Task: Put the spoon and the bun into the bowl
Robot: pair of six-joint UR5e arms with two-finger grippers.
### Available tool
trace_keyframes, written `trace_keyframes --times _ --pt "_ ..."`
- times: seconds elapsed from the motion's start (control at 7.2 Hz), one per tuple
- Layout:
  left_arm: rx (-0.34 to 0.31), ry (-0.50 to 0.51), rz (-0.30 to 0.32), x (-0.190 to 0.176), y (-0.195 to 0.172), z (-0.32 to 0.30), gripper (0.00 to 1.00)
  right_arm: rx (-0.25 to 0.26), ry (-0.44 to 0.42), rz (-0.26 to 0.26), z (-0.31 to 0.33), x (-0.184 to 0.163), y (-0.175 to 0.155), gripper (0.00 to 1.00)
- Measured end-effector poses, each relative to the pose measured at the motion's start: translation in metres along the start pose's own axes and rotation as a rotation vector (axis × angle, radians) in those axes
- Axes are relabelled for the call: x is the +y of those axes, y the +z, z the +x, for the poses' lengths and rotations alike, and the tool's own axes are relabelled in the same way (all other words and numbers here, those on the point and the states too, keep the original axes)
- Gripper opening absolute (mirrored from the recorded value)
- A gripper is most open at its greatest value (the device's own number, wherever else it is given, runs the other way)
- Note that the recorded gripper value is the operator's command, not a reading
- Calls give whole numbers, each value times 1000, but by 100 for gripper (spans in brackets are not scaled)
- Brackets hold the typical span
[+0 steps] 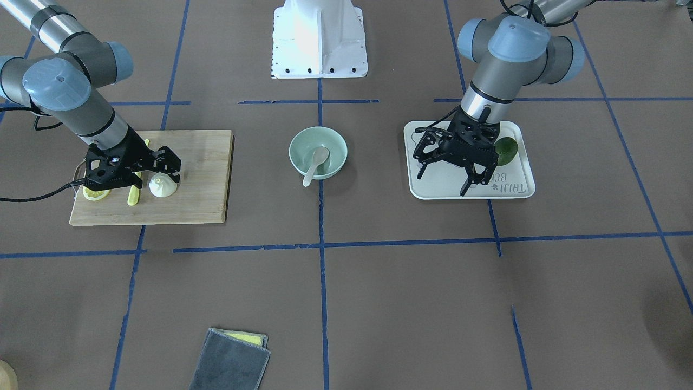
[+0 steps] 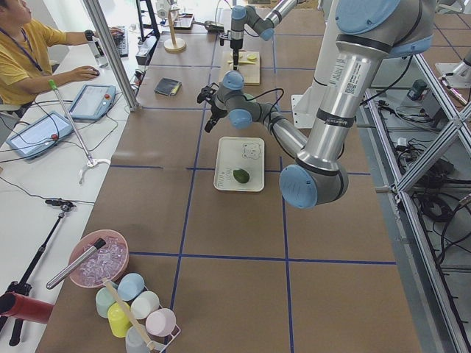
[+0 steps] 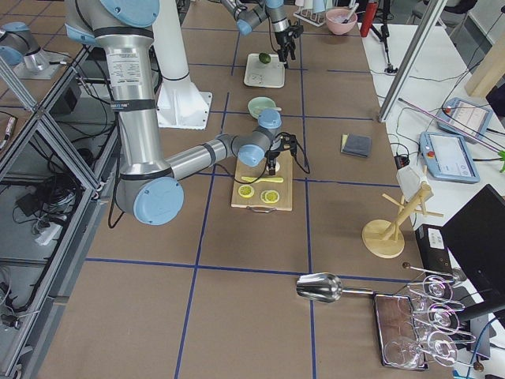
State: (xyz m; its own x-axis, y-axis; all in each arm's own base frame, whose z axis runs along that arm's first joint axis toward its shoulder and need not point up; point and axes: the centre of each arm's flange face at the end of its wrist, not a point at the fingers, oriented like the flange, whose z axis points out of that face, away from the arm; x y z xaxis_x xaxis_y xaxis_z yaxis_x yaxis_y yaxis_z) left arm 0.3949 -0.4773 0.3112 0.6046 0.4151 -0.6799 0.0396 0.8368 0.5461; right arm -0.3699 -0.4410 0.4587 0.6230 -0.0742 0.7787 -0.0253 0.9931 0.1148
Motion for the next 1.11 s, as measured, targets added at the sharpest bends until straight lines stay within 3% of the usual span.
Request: trace_keyframes --times 0.28,0.69,0.97,1.11 --pt "-2 3 -1 0 0 -1 100 -9 -6 10 -10 -3 -3 14" --pt "-2 7 4 -1 -3 -3 100 -55 19 34 -74 -27 -26 15" --pt "-13 9 12 3 -16 -19 100 -114 132 45 -168 -32 -45 18" --pt "-28 26 17 6 -25 -34 100 -146 171 48 -216 -17 -45 20"
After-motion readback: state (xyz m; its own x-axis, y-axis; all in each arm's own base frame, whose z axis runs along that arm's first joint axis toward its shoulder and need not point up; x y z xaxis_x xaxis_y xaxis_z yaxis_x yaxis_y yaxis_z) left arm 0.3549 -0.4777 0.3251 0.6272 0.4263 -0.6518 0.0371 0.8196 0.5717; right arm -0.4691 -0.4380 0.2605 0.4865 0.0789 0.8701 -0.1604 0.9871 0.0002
